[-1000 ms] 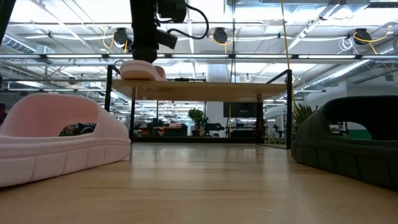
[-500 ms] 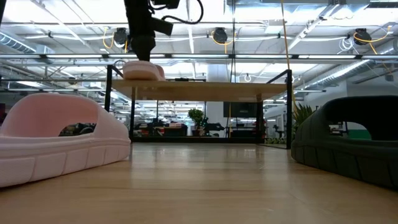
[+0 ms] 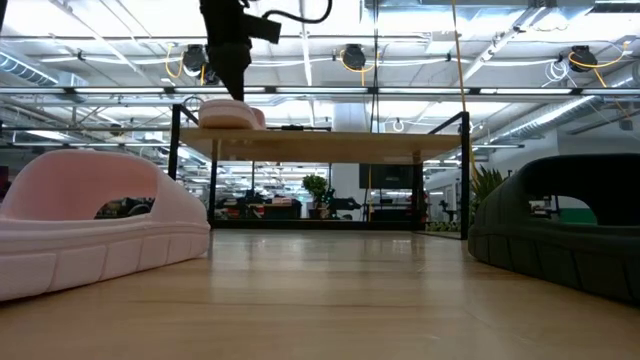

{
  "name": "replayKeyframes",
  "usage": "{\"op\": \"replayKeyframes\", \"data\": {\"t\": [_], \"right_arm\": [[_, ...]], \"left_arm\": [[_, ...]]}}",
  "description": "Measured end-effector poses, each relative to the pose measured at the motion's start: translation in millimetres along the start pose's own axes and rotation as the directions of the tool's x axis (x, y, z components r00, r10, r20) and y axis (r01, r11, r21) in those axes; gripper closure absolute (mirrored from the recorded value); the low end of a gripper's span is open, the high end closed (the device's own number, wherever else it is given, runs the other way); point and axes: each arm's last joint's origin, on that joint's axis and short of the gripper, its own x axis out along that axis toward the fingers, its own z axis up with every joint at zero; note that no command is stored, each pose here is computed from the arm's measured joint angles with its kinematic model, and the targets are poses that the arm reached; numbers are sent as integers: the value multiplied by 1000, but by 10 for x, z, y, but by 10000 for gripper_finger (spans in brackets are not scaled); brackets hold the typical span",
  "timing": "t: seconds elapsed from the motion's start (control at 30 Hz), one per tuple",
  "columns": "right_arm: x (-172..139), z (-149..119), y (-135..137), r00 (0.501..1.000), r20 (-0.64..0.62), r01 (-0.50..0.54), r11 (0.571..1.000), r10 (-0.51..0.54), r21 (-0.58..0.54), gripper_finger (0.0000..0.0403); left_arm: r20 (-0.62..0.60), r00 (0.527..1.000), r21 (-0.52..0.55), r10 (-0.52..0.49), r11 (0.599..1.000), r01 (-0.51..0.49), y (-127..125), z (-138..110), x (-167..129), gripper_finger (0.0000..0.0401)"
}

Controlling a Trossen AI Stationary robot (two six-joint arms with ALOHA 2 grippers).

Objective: Pick and place slides into the shelf
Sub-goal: Put the pink slide on the shelf

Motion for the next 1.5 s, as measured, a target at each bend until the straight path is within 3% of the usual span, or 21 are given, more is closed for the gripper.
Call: {"op": "replayKeyframes", "data": {"t": [0.3, 0.43, 0.53, 0.73, 0.87, 1.0, 1.1, 1.23, 1.37, 1.5], "right_arm": [[1, -1, -1, 1000, -1, 0, 1000, 0, 0, 282], [2, -1, -1, 1000, -2, 0, 1000, 0, 0, 282], [1, -3, -1, 1000, -5, -2, 1000, 2, -16, 282], [1, -5, -2, 1000, -6, -1, 996, 0, -92, 282], [1, -10, -6, 1000, -12, 1, 991, -3, -131, 282], [1, -27, -17, 999, -30, 8, 991, -12, -136, 282], [1, -36, -14, 999, -50, -15, 991, 8, -133, 282], [-1, -55, 1, 993, -99, -81, 989, 69, -125, 282], [9, -85, -16, 988, -139, -88, 990, 73, -106, 282], [7, -104, -28, 986, -156, -77, 992, 62, -95, 282]], "left_arm": [[164, 986, -56, -14, 998, 23, 113, 87, -681, 233], [220, 962, -129, -160, 973, 191, 104, 12, -1088, 233], [246, 910, -89, -332, 928, 363, -30, -68, -1353, 233], [233, 820, 7, -523, 844, 537, -605, -208, -1681, 233], [200, 786, -29, -585, 798, 602, -1174, -264, -1734, 233], [267, 684, -109, -678, 684, 721, -1809, -251, -1795, 233], [289, 638, -150, -713, 625, 766, -2249, -217, -1763, 233], [225, 672, -237, -705, 630, 740, -2680, -233, -1612, 233], [108, 748, -261, -654, 708, 656, -2974, -319, -1407, 233], [-14, 838, -258, -545, 812, 523, -3031, -423, -1239, 233]]}}
